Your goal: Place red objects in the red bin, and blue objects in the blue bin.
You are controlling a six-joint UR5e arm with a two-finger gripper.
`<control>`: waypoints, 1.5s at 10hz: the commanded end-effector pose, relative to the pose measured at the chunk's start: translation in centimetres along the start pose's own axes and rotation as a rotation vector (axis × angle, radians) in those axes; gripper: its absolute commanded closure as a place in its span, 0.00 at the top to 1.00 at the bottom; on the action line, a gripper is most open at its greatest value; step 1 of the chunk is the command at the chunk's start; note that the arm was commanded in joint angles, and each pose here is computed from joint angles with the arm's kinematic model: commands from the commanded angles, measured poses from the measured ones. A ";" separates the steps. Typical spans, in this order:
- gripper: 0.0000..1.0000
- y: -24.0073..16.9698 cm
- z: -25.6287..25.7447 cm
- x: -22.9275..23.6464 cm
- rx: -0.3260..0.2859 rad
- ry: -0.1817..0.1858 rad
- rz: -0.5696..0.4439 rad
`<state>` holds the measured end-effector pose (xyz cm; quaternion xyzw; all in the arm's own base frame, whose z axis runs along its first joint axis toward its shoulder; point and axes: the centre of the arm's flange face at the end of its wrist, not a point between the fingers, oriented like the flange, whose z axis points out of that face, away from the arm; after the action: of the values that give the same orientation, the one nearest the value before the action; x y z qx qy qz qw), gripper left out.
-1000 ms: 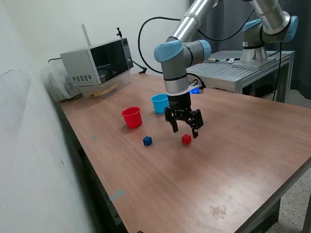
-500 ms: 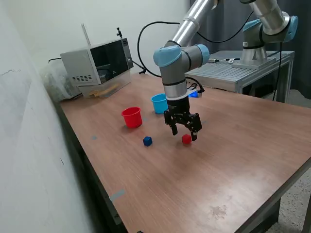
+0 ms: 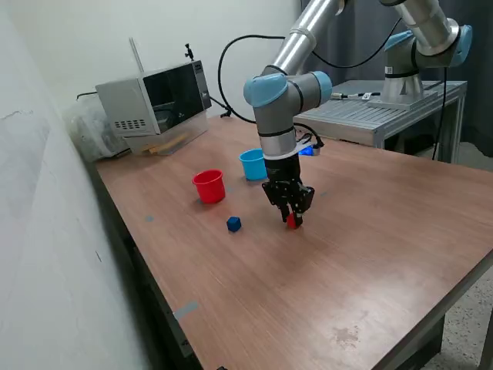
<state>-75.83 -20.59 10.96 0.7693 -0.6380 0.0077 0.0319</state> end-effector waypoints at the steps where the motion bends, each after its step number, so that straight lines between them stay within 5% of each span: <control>1: 0.00 0.1 -0.8 -0.1 -0.012 -0.004 0.000; 4: 0.00 0.5 -6.8 0.1 -0.088 -0.010 -0.002; 9: 0.00 0.3 -13.9 -13.3 -0.170 -0.038 0.168; 15: 0.00 -0.9 -15.9 -24.7 -0.216 -0.060 0.370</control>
<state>-79.09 1.56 25.35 0.6566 -0.7450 -0.0742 0.0915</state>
